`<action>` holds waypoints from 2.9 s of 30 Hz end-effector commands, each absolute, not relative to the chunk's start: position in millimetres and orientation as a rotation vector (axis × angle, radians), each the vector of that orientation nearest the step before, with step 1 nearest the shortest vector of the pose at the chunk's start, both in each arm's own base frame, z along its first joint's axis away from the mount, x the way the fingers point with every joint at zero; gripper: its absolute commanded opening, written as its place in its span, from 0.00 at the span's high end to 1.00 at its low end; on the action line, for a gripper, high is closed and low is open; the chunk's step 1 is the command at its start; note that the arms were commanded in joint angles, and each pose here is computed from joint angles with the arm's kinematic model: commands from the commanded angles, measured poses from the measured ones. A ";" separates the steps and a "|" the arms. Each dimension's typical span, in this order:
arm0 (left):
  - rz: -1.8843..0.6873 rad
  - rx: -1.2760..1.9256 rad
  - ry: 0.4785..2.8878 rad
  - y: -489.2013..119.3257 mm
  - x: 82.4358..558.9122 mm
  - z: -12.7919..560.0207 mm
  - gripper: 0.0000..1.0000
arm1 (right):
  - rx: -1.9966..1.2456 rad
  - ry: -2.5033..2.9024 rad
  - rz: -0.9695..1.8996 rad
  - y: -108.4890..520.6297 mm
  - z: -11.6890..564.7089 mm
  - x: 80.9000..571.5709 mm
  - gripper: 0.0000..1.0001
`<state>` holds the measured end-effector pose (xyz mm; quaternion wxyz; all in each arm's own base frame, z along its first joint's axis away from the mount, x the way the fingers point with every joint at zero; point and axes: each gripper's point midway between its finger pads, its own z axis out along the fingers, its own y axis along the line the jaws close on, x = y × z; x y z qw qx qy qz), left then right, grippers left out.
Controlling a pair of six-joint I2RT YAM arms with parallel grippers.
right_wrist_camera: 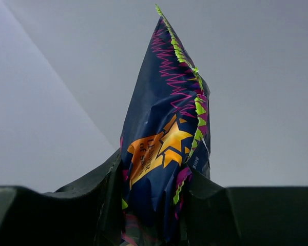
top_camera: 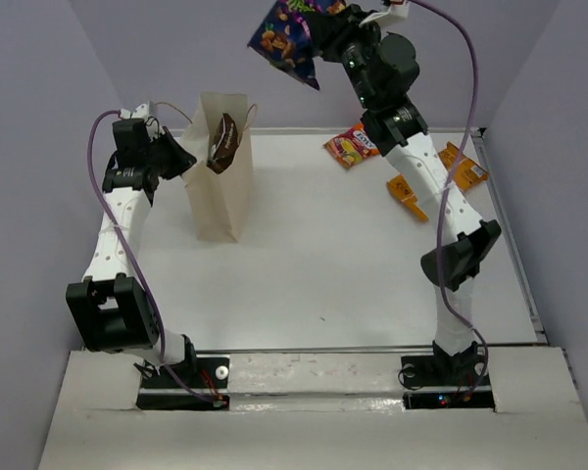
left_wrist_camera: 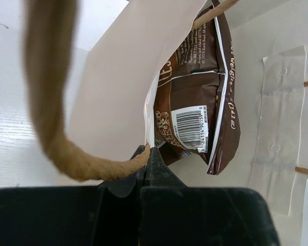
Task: Place the snacks into the paper bag
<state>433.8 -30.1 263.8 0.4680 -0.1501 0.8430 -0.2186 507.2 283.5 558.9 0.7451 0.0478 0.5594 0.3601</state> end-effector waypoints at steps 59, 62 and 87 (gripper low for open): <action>-0.598 -0.369 2.025 -44.1 444.1 273.3 1.00 | -0.325 1.358 0.469 518.5 402.0 433.1 0.08; -0.604 -0.372 2.028 -44.2 444.8 272.2 1.00 | -0.461 1.389 0.462 517.5 409.1 419.1 0.00; -0.656 -0.365 2.037 -50.1 442.5 273.9 1.00 | -0.022 1.510 0.568 345.7 480.0 424.6 0.11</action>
